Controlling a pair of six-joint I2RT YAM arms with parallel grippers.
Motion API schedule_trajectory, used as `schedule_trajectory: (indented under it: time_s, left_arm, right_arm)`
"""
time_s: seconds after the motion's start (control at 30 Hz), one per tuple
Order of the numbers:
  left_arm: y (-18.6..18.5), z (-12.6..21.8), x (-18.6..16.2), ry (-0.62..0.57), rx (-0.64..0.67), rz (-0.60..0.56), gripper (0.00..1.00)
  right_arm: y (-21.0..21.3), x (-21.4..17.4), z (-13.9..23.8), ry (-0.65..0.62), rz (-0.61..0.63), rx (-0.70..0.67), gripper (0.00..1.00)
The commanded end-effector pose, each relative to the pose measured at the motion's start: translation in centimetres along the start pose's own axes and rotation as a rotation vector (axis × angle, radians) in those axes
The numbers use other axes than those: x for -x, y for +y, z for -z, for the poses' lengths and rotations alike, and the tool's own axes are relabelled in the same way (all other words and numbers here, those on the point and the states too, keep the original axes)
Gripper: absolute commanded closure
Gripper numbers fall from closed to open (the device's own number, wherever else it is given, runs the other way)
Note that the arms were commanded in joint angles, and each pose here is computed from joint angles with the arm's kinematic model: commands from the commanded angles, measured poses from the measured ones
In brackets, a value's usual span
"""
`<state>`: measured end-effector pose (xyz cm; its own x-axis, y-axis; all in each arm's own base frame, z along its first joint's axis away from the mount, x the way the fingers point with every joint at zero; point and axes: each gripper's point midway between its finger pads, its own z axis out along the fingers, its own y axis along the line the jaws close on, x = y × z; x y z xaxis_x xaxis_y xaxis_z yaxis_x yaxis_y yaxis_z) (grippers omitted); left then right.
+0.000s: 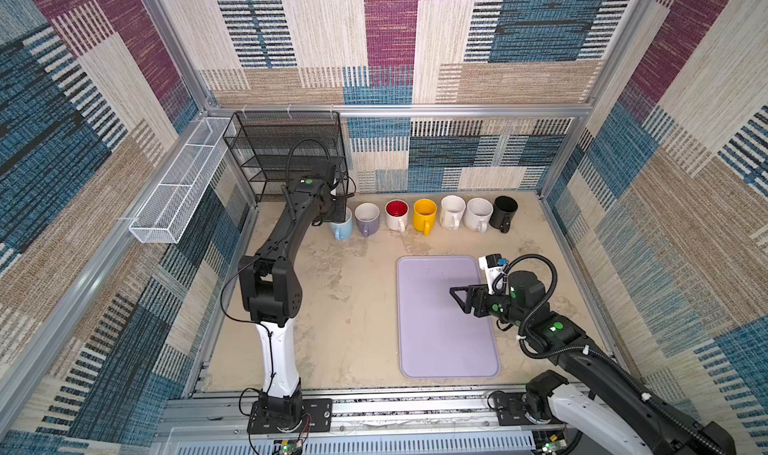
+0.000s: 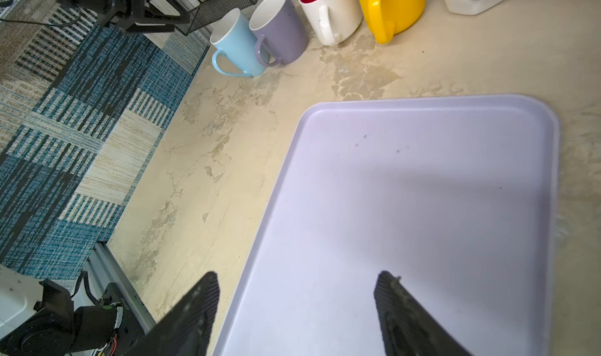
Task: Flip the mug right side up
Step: 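Open and raise the left gripper off the light blue mug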
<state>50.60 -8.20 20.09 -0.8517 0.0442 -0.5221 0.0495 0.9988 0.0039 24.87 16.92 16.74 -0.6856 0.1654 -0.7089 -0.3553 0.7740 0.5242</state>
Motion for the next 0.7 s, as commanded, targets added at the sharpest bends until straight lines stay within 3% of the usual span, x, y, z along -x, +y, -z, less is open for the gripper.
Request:
schedule_trajectory:
  time_s: [0.0,0.37,0.67]
  left_arm:
    - [0.0,2.4,0.8,-0.049,-0.010,-0.042,0.37]
    - [-0.5,10.7,2.9,-0.215,-0.069,-0.049,0.33]
    - [-0.5,15.0,3.2,-0.297,-0.093,-0.060,0.31]
  right_arm:
    - [0.8,1.8,0.2,-0.050,0.007,0.039,0.14]
    - [-0.9,5.4,0.5,-0.088,0.001,0.022,0.00]
    - [-1.4,8.3,1.5,-0.138,0.015,0.015,0.00]
